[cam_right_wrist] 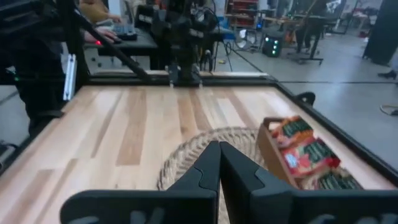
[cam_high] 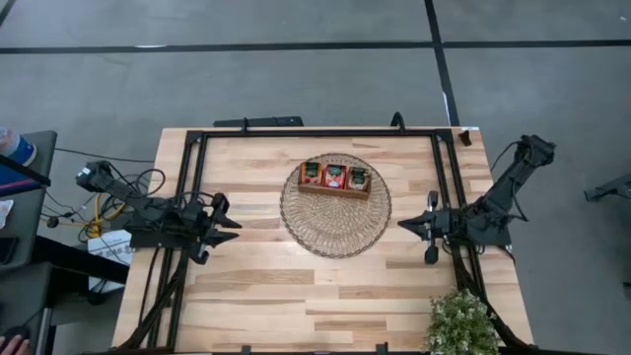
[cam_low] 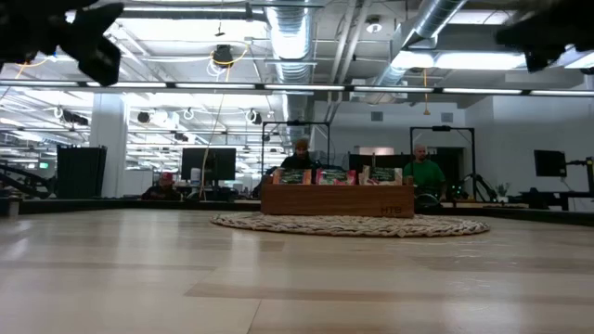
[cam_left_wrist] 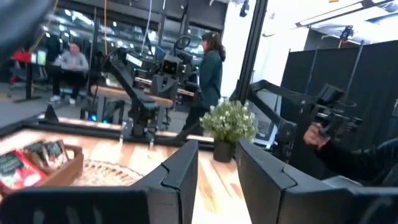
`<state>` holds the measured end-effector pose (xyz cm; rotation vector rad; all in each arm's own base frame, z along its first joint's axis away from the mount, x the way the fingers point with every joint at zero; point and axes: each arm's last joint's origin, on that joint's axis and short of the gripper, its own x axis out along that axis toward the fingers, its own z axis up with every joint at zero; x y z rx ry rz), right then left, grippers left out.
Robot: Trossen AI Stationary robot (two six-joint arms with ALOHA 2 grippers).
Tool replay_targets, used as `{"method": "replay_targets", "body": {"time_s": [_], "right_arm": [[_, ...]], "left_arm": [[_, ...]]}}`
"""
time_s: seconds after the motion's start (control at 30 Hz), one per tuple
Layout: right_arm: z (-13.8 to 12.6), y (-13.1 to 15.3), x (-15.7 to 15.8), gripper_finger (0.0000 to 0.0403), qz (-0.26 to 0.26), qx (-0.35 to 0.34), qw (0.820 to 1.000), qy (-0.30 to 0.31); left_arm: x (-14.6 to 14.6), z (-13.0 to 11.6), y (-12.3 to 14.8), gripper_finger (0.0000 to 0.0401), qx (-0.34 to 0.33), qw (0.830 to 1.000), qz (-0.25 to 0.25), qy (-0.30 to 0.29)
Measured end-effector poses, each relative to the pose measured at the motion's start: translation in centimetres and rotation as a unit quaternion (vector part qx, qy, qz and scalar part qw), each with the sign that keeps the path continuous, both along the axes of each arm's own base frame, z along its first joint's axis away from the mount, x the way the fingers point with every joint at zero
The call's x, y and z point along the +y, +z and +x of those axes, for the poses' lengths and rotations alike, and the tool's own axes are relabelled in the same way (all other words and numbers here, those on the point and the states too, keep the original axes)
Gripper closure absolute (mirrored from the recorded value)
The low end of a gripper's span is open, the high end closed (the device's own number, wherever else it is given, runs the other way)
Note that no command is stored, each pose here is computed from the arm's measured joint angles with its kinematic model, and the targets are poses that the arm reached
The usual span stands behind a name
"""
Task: Pick & Place Tea
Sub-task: Return to Home Position
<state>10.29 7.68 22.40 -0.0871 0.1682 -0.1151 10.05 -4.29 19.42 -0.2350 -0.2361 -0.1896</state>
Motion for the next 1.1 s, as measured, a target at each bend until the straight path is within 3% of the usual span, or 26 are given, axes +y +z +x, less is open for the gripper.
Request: {"method": "replay_targets", "body": {"time_s": [0.2,0.4,1.1], "right_arm": [[-1.2,-3.1,-0.9,0.0403,0.024,-0.006,1.0,0.015],[-2.0,-6.3,-1.4,0.0403,0.033,-0.056,0.996,0.068],[-2.6,-5.9,-1.9,0.0403,0.024,-0.074,0.993,0.085]], "left_arm": [[0.1,-0.5,-0.2,0.03,0.004,1.0,-0.004,-0.026],[0.1,-0.5,-0.7,0.03,0.022,0.999,0.009,-0.034],[0.2,-0.3,-2.0,0.03,0.087,0.996,0.024,0.001]]}}
